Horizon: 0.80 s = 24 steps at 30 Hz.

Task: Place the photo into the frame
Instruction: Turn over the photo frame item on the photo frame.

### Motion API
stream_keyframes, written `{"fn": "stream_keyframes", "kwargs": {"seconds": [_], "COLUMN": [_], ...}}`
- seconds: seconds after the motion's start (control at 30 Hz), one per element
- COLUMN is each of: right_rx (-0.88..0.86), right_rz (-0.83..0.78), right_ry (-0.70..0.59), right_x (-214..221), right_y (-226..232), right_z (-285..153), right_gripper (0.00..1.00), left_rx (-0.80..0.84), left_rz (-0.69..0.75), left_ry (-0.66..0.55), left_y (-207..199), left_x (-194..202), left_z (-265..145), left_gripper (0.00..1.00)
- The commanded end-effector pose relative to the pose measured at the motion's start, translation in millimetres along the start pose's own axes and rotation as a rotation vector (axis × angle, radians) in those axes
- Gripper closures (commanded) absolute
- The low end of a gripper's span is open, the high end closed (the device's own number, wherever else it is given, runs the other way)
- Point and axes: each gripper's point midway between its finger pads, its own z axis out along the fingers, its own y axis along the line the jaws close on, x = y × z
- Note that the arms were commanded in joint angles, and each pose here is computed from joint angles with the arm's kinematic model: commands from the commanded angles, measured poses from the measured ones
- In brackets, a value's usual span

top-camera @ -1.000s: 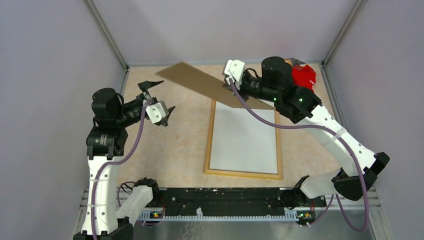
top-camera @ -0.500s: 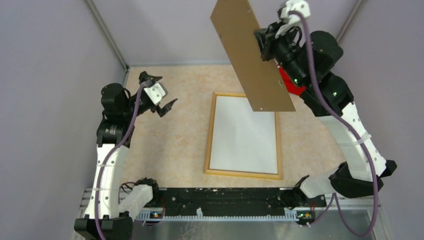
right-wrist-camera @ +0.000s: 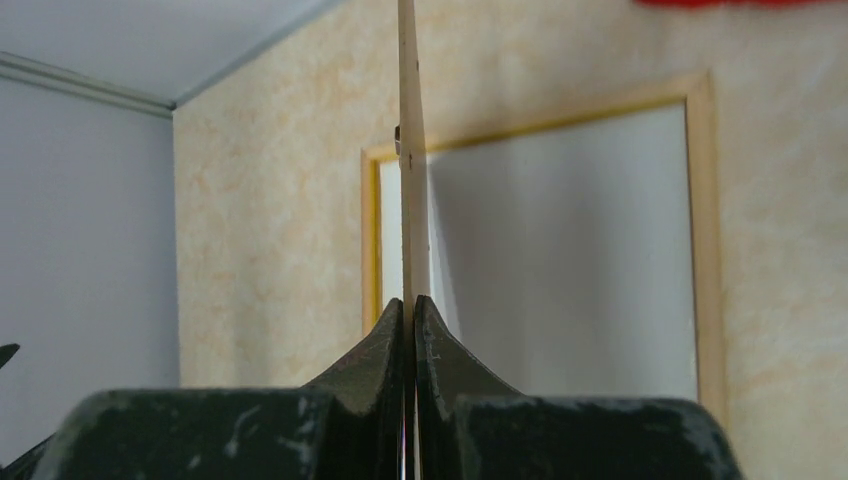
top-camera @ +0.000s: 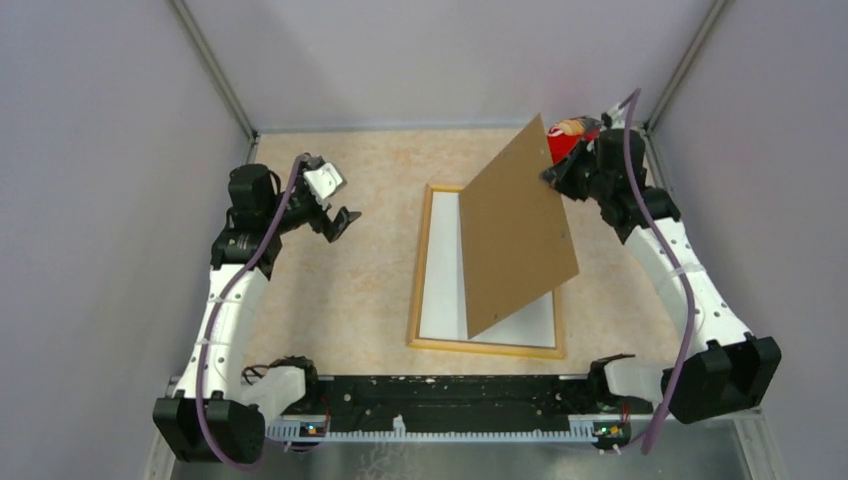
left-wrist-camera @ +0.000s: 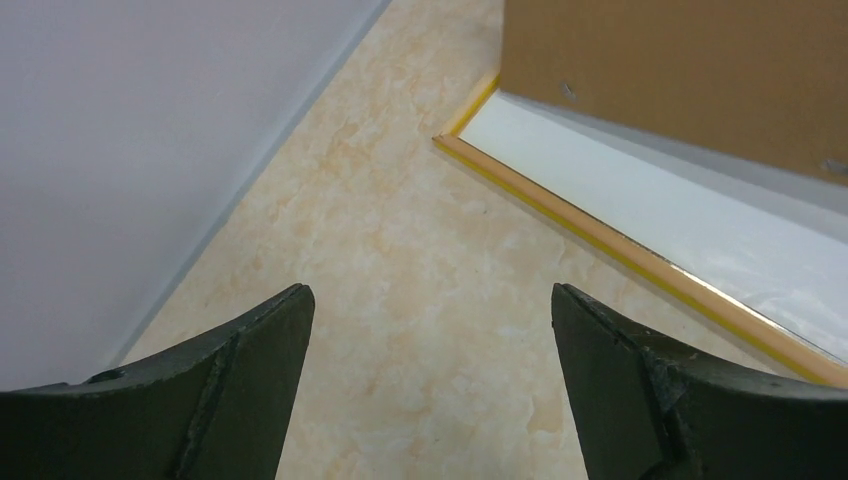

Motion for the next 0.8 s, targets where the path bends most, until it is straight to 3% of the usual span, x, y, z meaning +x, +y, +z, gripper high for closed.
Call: {"fn": "stream_keyframes", "kwargs": {"seconds": [0.0, 0.2, 0.77], "right_rx": [-0.291, -0.305, -0.4], "right_rz": [0.212, 0.317, 0.346], "right_ry": [-0.097, -0.096, -0.192], "right_x": [-16.2, 10.9, 49.8], "right_y": [41.2, 11.0, -16.3], "right_z": [-35.3, -33.3, -30.4], "right_gripper": [1.0, 1.0, 1.0], "left_rx": [0.032, 0.053, 0.087], "left_rz": [-0.014, -0.033, -0.074], "left_ry": [0.023, 0.034, 0.064], "left_y": [-5.4, -8.5, -19.1], "left_x": [10.8, 18.0, 40.1], "left_z": [4.3, 8.0, 15.0], "left_gripper": [0.06, 0.07, 0.09]}}
